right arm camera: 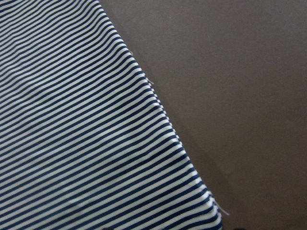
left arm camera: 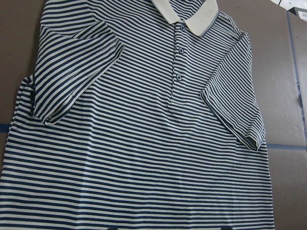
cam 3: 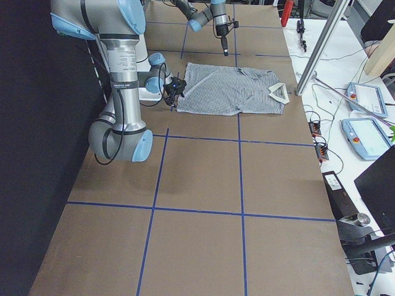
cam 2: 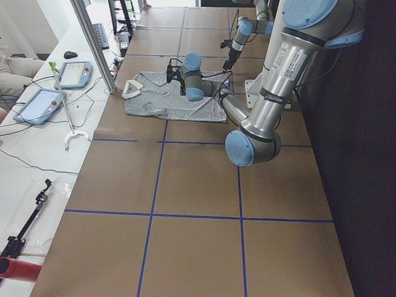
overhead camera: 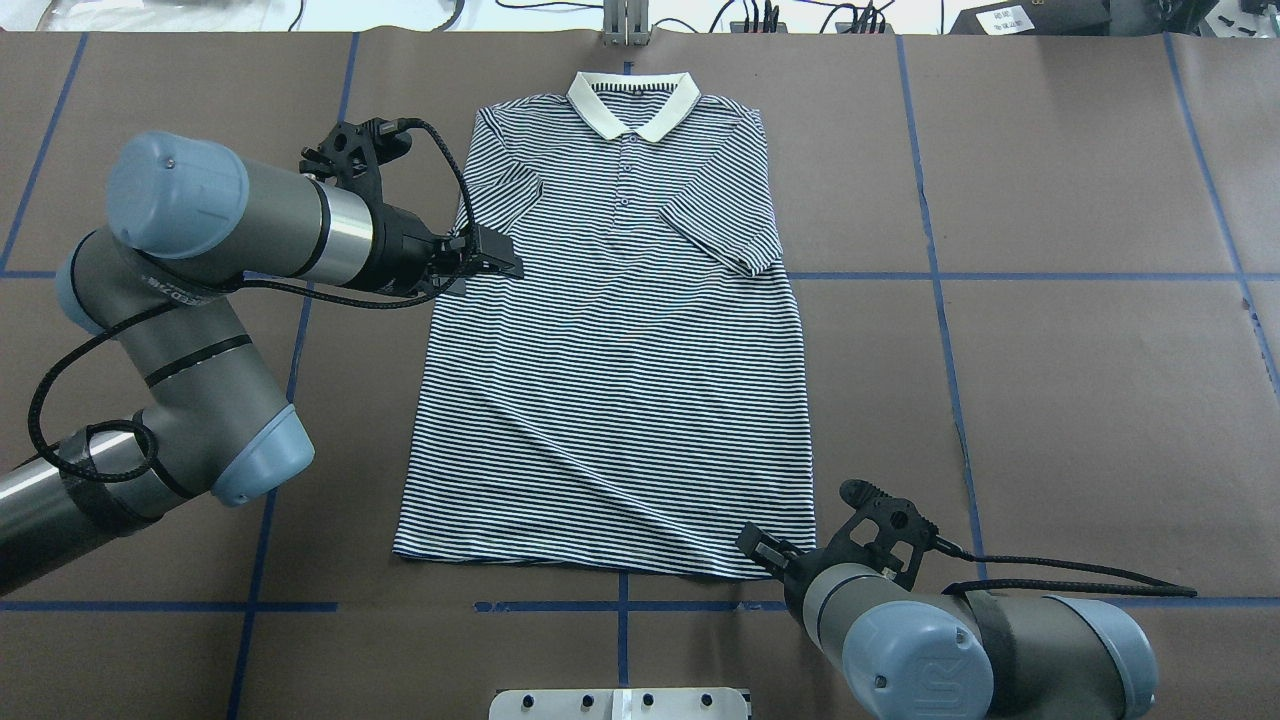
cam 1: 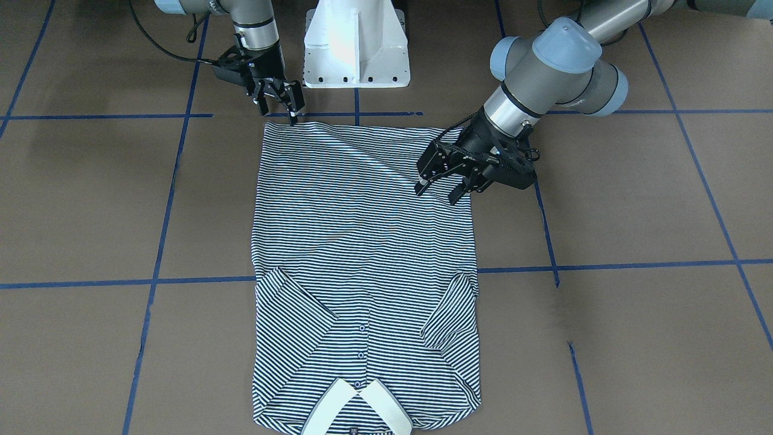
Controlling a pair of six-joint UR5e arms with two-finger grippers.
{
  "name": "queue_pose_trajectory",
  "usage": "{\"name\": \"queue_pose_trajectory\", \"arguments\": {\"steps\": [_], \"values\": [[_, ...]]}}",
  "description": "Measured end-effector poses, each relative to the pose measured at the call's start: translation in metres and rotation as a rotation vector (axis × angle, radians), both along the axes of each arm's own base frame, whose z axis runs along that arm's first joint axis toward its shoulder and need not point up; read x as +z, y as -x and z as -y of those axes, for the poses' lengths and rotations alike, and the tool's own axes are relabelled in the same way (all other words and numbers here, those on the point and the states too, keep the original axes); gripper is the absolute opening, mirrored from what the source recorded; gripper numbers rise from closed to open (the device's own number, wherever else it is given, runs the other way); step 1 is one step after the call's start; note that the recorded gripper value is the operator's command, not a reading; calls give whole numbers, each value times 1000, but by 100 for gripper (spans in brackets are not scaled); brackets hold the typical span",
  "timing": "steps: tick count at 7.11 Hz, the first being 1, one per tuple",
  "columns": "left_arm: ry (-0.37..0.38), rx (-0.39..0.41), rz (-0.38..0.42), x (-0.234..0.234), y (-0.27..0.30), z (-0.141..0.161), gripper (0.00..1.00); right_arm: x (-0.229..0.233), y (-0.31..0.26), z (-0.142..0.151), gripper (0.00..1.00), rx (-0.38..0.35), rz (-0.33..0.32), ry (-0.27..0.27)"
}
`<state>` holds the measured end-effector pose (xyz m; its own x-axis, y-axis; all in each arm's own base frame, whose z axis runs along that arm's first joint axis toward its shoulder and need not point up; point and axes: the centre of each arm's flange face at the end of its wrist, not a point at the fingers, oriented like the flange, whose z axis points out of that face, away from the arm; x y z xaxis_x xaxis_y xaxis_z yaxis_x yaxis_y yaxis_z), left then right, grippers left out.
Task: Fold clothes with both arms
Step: 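Move both grippers to the hem corners nearest the robot, then grasp the two hem corners with both grippers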
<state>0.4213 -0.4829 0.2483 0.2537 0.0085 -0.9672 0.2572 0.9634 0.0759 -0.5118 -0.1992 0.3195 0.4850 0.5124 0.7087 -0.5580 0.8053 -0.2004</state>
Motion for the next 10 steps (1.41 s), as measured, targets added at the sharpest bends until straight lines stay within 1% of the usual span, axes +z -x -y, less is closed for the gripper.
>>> {"name": "queue_pose_trajectory", "arguments": {"steps": [2, 3, 5, 6, 7, 8, 9, 10], "values": [[0, -2, 2, 1, 0, 0, 80, 10, 9, -12, 73, -12, -41, 10], [2, -2, 6, 4, 0, 0, 80, 14, 11, -13, 66, -13, -48, 13], [6, -3, 12, 9, 1, 0, 80, 17, 13, -12, 59, -11, -57, 15], [6, -3, 13, 10, 1, 0, 80, 18, 12, -10, 48, -6, -59, 14], [8, -3, 16, 11, 0, 0, 80, 18, 11, -7, 29, 0, -60, 14], [8, -7, 19, 13, 0, 1, 80, 19, 10, -4, 5, 4, -61, 14], [8, -17, 25, 16, 0, 2, 80, 19, 10, -3, 0, 7, -62, 14], [9, -26, 31, 20, 1, 3, 81, 19, 9, -2, 0, 8, -63, 14]]}}
